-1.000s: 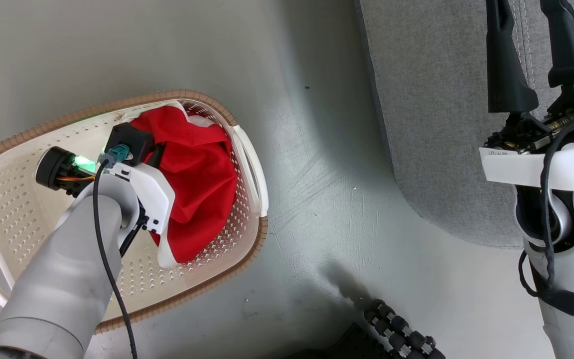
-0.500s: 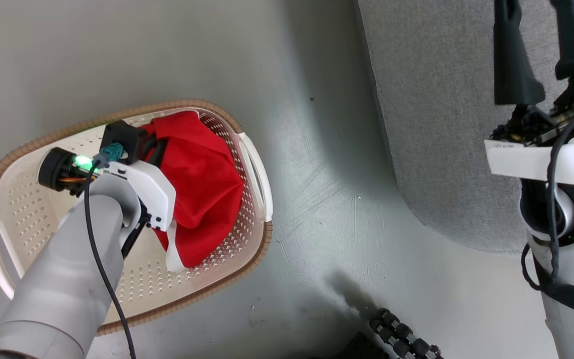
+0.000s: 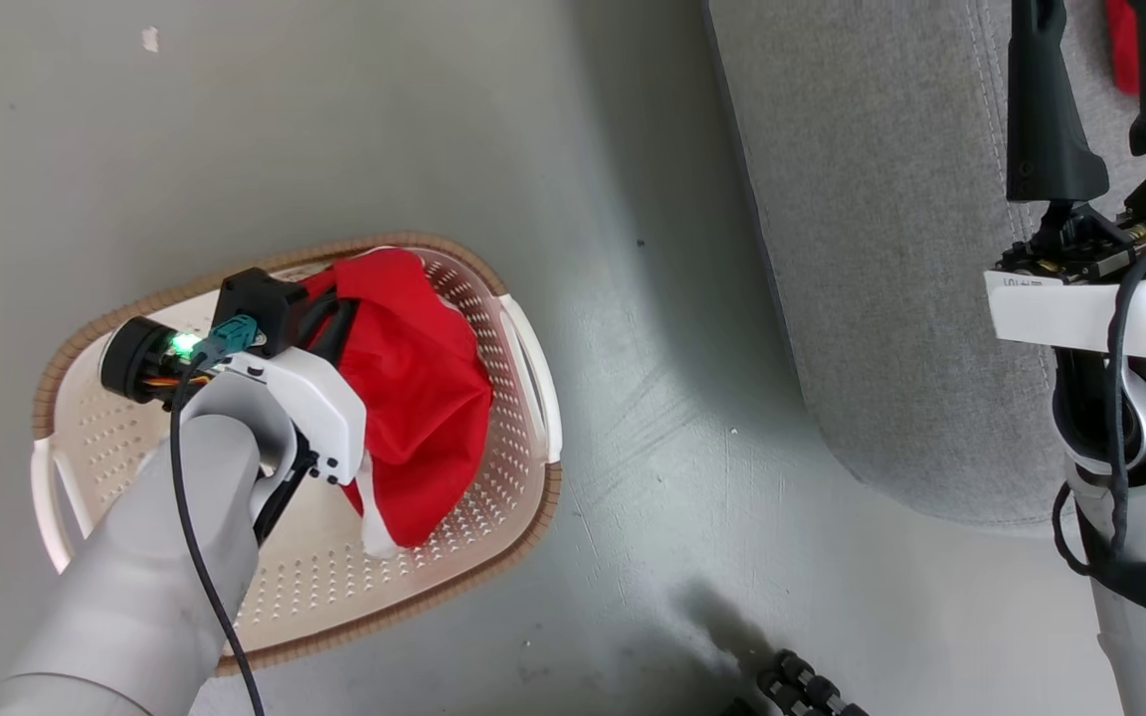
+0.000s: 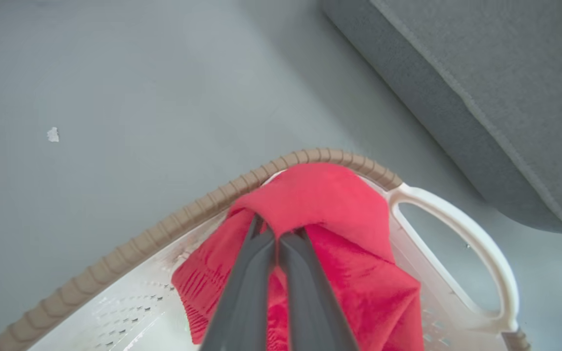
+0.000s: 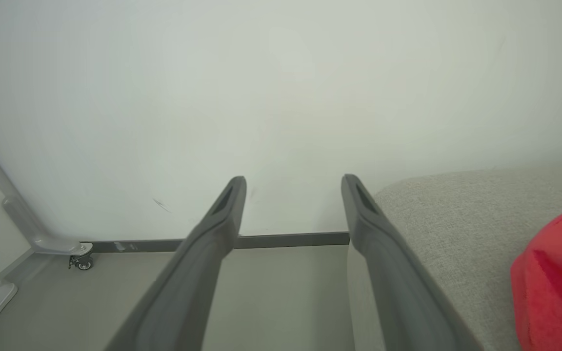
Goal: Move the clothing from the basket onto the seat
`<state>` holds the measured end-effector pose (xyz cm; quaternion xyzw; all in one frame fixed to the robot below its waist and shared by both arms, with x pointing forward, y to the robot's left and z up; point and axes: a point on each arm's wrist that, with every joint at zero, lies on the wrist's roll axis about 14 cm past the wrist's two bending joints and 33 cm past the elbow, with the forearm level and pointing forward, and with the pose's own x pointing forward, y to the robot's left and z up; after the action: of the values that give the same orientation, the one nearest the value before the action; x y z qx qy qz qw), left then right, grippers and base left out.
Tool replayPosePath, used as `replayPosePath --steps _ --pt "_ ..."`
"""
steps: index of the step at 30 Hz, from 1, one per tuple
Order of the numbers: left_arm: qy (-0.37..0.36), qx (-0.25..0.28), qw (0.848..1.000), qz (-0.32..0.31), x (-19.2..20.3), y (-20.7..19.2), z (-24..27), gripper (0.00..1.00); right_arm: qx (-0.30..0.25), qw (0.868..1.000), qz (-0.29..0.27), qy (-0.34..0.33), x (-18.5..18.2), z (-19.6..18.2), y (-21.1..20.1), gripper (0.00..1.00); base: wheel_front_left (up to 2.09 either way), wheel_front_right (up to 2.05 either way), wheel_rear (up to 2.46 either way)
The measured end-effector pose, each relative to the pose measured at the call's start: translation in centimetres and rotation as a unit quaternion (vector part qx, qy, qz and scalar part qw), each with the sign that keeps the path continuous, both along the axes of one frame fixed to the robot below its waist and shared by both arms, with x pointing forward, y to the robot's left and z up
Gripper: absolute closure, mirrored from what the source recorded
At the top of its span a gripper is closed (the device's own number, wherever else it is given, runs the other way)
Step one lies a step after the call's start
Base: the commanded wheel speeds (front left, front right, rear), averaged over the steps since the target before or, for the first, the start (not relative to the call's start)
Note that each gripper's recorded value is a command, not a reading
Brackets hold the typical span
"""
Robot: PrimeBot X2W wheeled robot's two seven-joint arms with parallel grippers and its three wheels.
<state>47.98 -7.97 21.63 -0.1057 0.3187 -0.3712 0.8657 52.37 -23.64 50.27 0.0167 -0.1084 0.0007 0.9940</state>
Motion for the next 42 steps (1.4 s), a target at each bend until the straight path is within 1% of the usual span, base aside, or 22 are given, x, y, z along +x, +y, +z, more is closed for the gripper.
replayPosePath --steps 14,21,26,30,35,39,42 --pt "-0.039 -0.032 0.998 0.047 1.0 1.6 5.2 1.0 0.001 0.999 0.011 -0.031 -0.5 3.1 0.4 0.0 0.0 0.0 0.0" --pt "-0.06 -0.042 0.995 0.063 0.6 2.7 7.8 1.0 0.003 0.998 0.013 -0.053 -1.0 5.2 0.5 0.0 0.0 0.0 0.0" --pt "-0.086 -0.054 0.992 0.076 1.0 3.4 10.3 1.0 0.008 0.999 0.019 -0.045 -1.9 5.2 0.9 0.0 0.0 0.0 0.0" --pt "-0.101 -0.059 0.989 0.088 0.6 4.2 12.0 1.0 0.006 0.998 0.026 -0.056 -2.3 6.3 1.2 0.0 0.0 0.0 0.0" --pt "-0.133 -0.07 0.983 0.105 0.8 5.2 14.8 1.0 0.01 0.998 0.03 -0.051 -3.1 6.4 1.4 0.0 0.0 0.0 0.0" --pt "-0.149 -0.078 0.978 0.122 0.1 6.1 16.8 1.0 0.011 0.997 0.038 -0.062 -3.6 7.5 1.9 0.0 0.0 0.0 0.0" --pt "-0.162 -0.085 0.974 0.134 -0.2 6.7 18.2 1.0 0.013 0.998 0.042 -0.054 -4.1 7.2 2.2 0.0 0.0 0.0 0.0"
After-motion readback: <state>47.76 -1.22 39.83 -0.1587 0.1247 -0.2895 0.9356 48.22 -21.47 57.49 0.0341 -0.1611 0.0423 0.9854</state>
